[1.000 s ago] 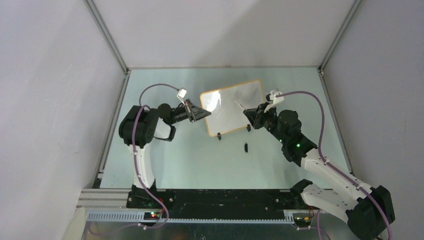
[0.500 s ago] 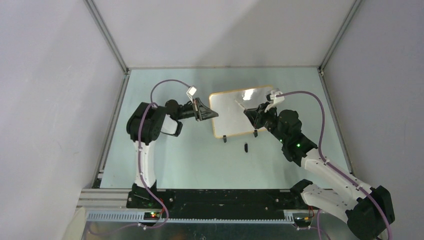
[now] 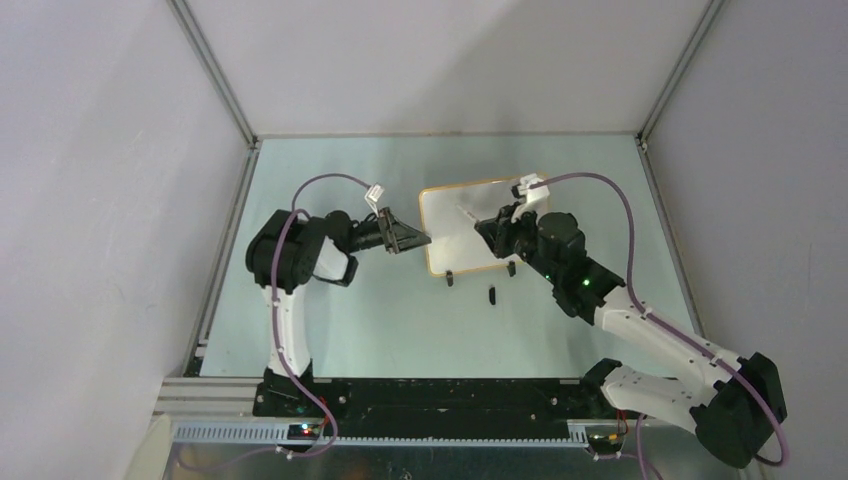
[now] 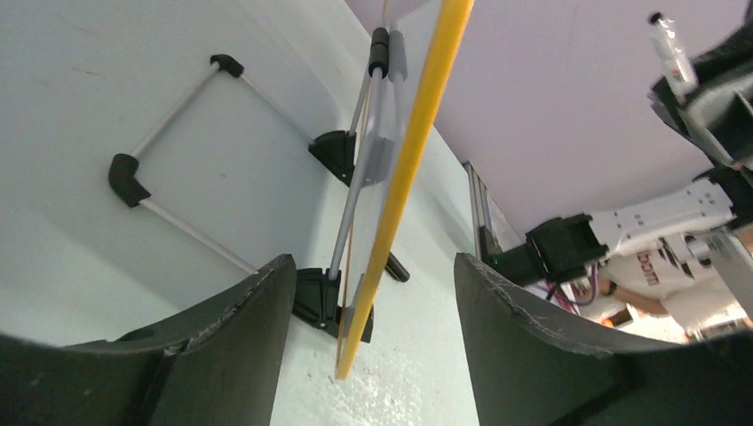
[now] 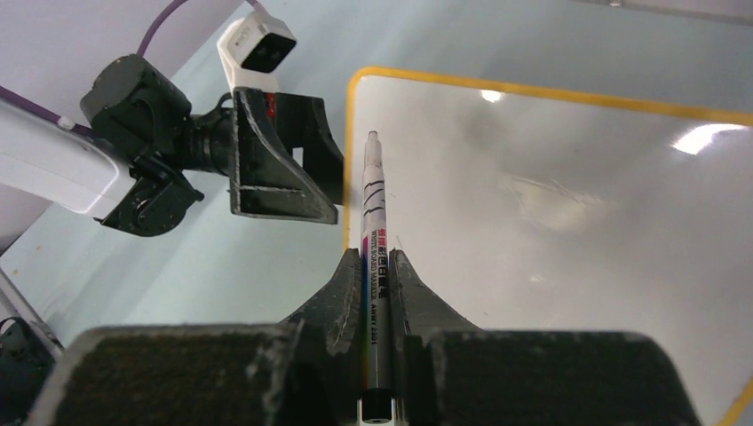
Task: Write a sentence on the whiteboard
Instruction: Adjust the whiteboard at the center of the board.
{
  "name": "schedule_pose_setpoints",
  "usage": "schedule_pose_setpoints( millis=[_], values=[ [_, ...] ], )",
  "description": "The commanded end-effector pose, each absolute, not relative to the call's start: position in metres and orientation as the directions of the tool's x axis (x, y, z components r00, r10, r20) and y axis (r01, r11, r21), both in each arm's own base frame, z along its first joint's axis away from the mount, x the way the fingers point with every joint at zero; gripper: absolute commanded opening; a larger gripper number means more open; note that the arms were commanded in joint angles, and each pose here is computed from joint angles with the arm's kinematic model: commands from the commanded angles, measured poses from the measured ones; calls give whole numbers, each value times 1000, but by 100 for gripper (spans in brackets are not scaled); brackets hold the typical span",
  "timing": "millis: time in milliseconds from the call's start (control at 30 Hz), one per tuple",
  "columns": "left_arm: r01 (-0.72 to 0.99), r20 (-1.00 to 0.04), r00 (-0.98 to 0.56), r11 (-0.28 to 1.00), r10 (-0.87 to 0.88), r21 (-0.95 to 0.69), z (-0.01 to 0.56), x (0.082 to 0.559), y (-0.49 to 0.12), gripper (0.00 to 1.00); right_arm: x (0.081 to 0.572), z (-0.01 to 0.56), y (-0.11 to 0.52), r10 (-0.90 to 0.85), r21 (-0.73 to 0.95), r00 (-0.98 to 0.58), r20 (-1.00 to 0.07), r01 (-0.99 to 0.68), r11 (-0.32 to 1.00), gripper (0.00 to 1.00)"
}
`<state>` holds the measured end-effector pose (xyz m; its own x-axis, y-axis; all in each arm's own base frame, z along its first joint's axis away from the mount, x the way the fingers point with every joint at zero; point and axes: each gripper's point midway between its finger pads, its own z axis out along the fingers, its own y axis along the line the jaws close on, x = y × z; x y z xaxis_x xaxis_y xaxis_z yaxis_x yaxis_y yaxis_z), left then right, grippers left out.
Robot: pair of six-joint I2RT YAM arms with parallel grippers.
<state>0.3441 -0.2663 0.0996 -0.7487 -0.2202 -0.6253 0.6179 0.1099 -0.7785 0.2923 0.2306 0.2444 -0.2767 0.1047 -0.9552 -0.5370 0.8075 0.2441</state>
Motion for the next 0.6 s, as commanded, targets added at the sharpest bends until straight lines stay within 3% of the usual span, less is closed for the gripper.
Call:
schedule_pose_setpoints(
  millis=[0,367,567],
  values=[
    [703,-719,-618,187,-318,-686,128,348,-258,72,293,274,246,89,206,-234,-968,-546,812,0],
    [733,-754,-577,208,-315,-648,129,342,-263,70,286,276,263,37,173,-246,-969,-558,812,0],
    [758,-781,-547,220,-301,-615,129,338,-261,77,291,279,266,17,161,-258,-966,-550,820,0]
  ],
)
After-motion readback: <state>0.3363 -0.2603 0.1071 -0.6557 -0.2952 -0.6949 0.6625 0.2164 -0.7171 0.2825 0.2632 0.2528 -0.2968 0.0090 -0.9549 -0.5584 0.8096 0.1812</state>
